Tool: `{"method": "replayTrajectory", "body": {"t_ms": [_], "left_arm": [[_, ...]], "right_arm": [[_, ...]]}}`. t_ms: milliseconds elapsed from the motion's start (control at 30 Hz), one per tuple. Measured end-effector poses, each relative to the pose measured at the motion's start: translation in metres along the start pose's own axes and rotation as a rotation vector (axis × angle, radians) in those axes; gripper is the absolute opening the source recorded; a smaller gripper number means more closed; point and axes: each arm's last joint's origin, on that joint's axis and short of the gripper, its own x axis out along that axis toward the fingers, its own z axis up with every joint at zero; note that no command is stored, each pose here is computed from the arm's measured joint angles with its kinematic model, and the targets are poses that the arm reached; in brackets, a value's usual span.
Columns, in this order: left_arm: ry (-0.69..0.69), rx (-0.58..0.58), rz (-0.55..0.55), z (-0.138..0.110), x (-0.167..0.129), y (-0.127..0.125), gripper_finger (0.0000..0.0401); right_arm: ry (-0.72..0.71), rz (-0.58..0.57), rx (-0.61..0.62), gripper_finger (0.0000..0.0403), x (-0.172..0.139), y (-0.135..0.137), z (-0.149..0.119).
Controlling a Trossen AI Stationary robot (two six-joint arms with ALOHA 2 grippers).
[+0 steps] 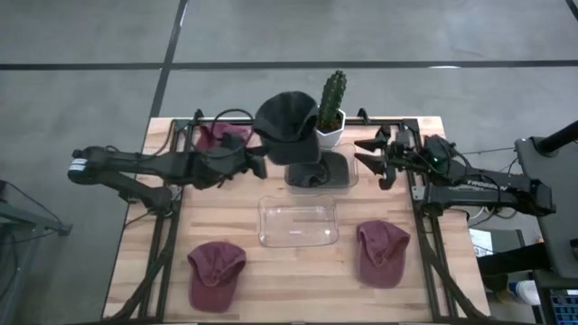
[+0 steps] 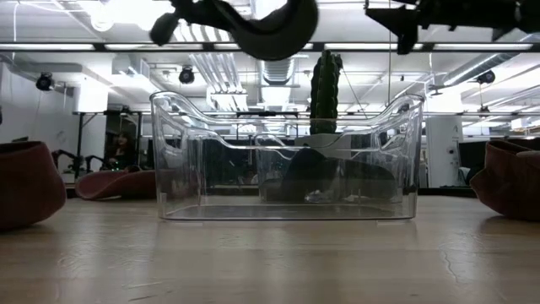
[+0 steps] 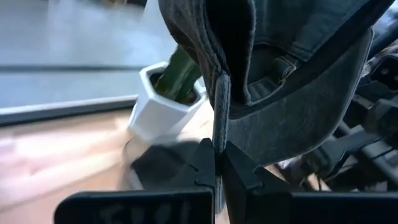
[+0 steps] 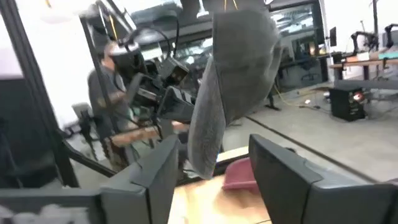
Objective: Pick & Place hat
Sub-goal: Put the black cap into the top transparent bin
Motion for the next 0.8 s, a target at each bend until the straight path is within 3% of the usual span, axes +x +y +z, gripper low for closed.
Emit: {"method": "replayTrajectory", "body": {"t_ms": [300,433,800], "left_arm": [[-0.105,0.088,-0.028,0.001,0.029,-0.011,0.0006],[-0.105,0.100,-0.026,0.001,0.031,-0.012,0.0006],[-0.135,0.157,0.042,0.004,0.029,-0.008,0.0005]], "right_arm": [[0.253,-0.116,-0.101,0.0203,0.044,-0.004,0.022],[0.274,-0.180,-0.129,0.0199,0.059,-0.006,0.032],[0.373,-0.189,-0.143,0.0199,0.092,-0.010,0.042]]}}
